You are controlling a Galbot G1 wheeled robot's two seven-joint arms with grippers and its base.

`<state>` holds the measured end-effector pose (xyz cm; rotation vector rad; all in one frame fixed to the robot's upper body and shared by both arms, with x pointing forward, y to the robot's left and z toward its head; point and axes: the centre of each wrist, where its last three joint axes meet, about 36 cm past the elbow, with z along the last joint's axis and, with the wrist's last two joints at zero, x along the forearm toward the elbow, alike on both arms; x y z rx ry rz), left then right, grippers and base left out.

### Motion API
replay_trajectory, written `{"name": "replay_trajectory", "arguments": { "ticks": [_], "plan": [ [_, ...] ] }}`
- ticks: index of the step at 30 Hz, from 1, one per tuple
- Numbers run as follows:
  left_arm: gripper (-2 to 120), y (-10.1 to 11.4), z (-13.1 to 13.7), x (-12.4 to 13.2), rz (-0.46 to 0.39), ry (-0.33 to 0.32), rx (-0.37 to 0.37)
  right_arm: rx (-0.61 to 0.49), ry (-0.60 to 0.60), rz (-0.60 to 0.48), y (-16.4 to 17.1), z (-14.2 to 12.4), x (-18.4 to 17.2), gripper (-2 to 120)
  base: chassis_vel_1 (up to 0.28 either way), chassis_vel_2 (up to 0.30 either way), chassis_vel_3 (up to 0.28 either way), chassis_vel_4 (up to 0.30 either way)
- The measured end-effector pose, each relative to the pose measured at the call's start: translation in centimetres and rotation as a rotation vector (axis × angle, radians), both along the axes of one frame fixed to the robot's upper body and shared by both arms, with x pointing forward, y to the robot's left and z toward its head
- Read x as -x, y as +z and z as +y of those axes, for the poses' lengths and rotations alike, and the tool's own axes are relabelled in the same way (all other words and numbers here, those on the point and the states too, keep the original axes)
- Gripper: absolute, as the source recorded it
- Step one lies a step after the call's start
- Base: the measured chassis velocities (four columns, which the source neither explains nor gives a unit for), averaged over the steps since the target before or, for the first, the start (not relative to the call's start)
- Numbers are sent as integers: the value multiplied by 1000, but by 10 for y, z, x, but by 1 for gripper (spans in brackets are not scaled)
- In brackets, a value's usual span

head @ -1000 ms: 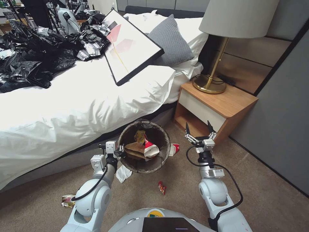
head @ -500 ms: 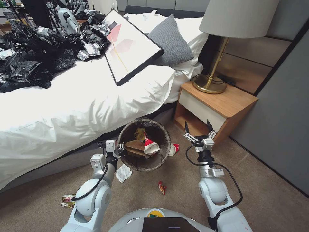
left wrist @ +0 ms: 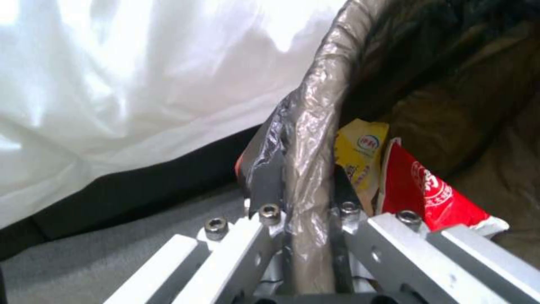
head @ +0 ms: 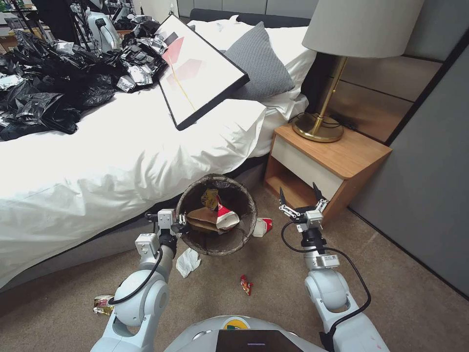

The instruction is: Pick up the trash bin, then pick up the garbage from the floor and place it into the trash bin.

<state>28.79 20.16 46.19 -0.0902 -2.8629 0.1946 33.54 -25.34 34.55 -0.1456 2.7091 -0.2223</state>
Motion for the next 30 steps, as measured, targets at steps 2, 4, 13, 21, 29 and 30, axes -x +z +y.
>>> {"name": "replay_trajectory", "arguments": {
  "ticks": [2,4,13,21,29,30],
  "plan": [
    [0,0,0,0,-2,0,-1,0,-2,3,0,-1,0,100,0,0,0,0],
    [0,1,0,0,-5,0,-3,-1,-4,3,1,-1,-2,100,0,0,0,0],
    [0,6,2,0,-19,7,-13,-43,-2,17,3,7,-1,100,0,0,0,0],
    [0,10,3,1,-29,13,-24,-53,27,50,-1,14,-1,100,0,0,0,0],
    [0,11,5,1,-39,15,-30,-39,39,76,-2,14,0,100,0,0,0,0],
    [0,11,5,1,-42,15,-32,-26,37,111,-3,12,2,100,0,0,0,0]
  ]
}}
